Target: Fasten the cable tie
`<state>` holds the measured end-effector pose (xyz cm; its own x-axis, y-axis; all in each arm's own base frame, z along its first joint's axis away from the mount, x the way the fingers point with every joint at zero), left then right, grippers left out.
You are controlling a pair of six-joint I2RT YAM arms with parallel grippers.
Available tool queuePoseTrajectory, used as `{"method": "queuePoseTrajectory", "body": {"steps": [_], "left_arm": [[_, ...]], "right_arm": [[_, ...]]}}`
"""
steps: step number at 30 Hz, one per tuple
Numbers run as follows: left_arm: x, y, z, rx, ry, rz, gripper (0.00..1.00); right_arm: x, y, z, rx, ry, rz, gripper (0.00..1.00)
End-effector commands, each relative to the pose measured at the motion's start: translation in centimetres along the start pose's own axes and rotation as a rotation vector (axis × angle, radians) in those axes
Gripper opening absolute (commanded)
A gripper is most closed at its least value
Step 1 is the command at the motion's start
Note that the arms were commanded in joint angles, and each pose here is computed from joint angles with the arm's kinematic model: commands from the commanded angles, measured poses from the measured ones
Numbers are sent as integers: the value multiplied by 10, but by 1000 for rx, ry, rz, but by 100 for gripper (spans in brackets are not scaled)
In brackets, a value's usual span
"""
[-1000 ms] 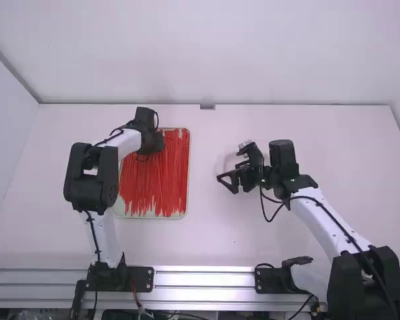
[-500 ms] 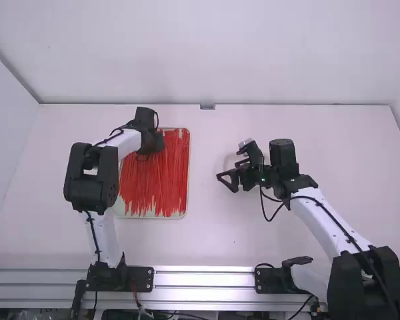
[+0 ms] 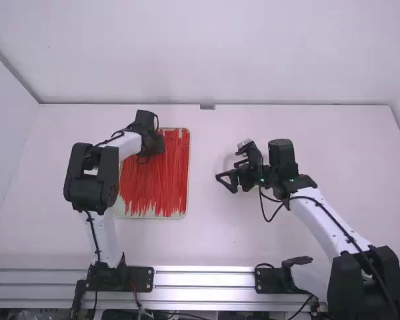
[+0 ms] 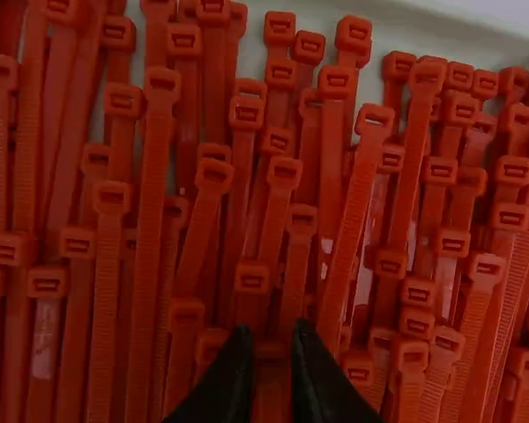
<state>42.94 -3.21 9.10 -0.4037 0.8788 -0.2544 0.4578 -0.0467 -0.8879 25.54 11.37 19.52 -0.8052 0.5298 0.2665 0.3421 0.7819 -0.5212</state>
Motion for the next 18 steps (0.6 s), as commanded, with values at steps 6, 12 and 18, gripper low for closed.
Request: {"method": "queuePoseTrajectory", "body": {"steps": [6,12,18], "left_arm": [[4,7,5,19,-4,-18,8],[4,7,5,19,-4,-18,2],[3,6,4,16,-10,-16,2]], "right_arm": [[-1,-2,-7,-17,-12,-2,99],[-2,-3,-7,-18,-9,2,99],[-2,-2,-7,-17,-10,0,99]]}}
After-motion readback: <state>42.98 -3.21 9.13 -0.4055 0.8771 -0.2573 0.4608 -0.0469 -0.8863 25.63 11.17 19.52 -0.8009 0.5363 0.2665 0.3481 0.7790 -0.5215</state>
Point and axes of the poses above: each hand's point on the last joint's axis, 136 mm out from that joint toward the fingers, its own y axis out along the fingers, its own x axis along the line the jaws close on, z = x × y, the point moved 10 cm from there along -y, back along the fingers, and after that the axes turned 14 degrees about -y, right-handed, at the moved point
